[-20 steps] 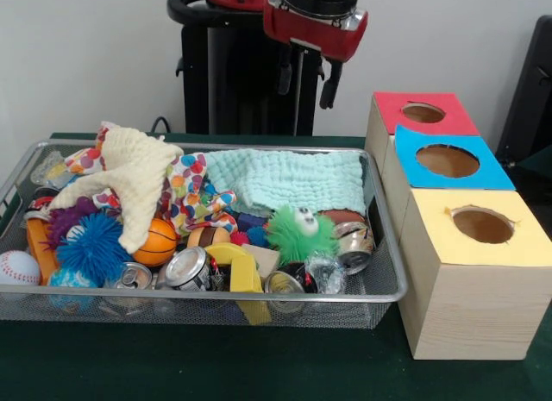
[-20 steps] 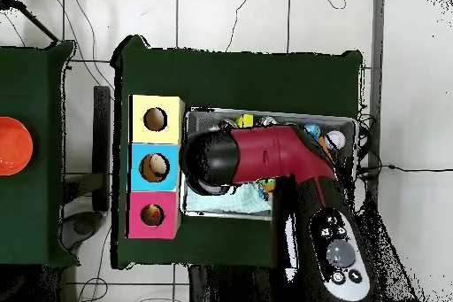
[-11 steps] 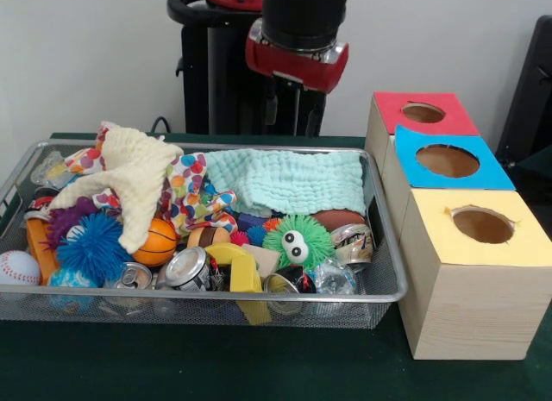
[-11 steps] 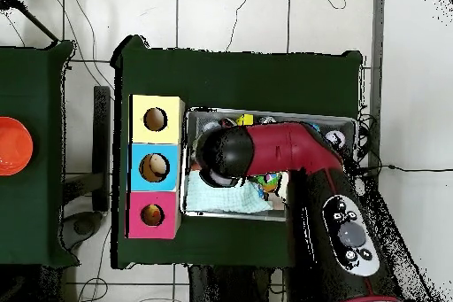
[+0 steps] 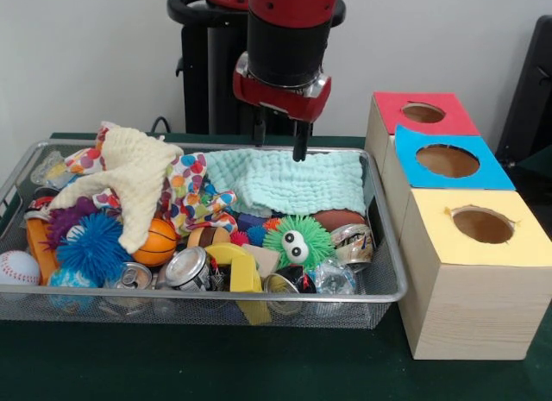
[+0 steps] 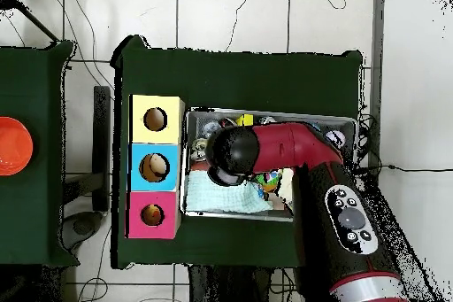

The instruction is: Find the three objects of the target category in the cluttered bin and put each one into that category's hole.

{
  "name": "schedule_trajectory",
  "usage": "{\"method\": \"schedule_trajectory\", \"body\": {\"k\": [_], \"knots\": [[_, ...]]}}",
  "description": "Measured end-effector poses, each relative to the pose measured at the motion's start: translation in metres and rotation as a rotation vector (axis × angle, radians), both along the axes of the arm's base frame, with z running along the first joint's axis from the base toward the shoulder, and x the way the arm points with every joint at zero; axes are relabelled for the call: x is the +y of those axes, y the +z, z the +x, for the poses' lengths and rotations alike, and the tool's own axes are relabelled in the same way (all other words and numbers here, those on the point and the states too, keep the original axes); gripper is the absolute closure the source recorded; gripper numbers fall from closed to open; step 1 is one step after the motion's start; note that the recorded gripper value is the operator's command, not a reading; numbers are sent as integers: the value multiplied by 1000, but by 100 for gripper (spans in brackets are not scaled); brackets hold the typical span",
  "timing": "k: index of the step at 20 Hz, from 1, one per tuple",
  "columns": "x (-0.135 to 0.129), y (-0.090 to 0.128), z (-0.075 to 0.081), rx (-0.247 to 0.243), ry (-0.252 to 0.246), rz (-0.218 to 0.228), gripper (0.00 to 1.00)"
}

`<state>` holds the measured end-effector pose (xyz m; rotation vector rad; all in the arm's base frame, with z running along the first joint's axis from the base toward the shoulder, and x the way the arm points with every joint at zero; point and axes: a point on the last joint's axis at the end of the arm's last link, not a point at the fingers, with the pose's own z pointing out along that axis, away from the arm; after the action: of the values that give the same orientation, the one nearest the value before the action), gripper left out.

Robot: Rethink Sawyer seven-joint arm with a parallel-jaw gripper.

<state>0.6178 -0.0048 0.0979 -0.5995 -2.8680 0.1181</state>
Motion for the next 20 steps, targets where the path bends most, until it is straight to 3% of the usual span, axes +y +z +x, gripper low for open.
{"method": "schedule_trajectory", "body": {"k": [14, 20], "knots": [[-24, -23, 13, -17, 13, 9, 0], [-40, -30, 20, -34, 48, 29, 0]]}}
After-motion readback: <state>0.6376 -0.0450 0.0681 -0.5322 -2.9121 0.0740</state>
